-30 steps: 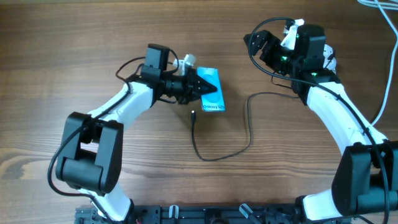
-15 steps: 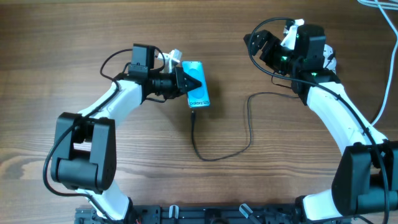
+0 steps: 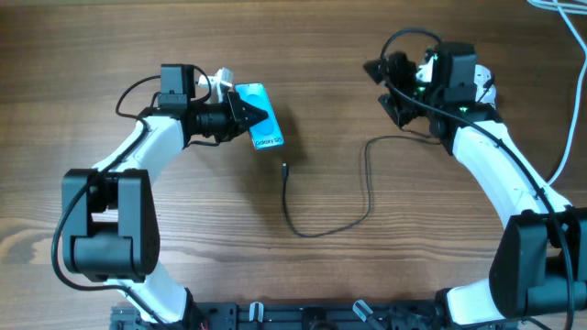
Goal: Plug charger to phone and switch on socket
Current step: 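Lower the right gripper toward the black cable's USB-C plug, then grasp the USB-C plug with the right gripper and lift it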
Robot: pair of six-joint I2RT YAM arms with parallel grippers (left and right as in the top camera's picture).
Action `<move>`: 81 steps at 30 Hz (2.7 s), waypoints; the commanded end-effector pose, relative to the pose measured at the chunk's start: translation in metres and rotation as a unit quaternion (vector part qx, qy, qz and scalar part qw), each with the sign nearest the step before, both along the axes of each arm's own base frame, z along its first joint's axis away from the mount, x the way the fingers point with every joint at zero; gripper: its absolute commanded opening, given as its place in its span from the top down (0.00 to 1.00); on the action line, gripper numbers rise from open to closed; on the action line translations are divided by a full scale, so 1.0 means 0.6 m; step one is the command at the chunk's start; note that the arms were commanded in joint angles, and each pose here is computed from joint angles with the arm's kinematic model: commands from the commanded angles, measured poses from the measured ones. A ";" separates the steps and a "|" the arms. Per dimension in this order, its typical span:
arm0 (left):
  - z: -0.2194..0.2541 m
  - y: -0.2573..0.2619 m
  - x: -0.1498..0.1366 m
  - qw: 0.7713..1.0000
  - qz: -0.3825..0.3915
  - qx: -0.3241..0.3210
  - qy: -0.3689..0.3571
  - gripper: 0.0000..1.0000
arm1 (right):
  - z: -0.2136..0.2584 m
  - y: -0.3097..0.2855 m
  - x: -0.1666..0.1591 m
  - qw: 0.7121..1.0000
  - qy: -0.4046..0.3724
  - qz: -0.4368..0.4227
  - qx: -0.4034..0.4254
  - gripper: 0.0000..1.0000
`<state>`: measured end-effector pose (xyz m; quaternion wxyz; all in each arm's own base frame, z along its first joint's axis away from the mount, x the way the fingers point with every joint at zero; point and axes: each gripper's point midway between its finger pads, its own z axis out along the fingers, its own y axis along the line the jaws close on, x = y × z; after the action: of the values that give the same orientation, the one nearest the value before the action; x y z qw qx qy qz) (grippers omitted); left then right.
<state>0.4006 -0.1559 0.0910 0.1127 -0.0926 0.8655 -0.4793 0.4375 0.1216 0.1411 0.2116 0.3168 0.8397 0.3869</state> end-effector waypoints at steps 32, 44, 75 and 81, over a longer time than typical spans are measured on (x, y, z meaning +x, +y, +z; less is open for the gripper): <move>-0.006 0.121 0.016 0.996 0.087 0.029 0.023 0.96 | -0.240 0.304 -0.291 0.873 0.068 0.382 -0.294 0.83; -0.006 0.121 0.016 0.996 0.087 0.029 0.023 0.96 | -0.206 0.216 -0.260 0.854 0.138 0.311 -0.393 0.95; -0.007 0.121 0.014 0.995 0.087 0.029 0.026 0.96 | -0.216 0.269 -0.264 0.847 0.146 0.355 -0.369 0.46; -0.007 0.121 0.014 0.995 0.087 0.029 0.026 0.96 | -0.214 0.292 -0.265 0.867 0.153 0.340 -0.331 0.80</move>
<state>0.4062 -0.0831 0.0726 0.1144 -0.1961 0.8723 -0.4330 0.2806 0.2911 0.0138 0.0407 -0.0447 0.9955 0.0736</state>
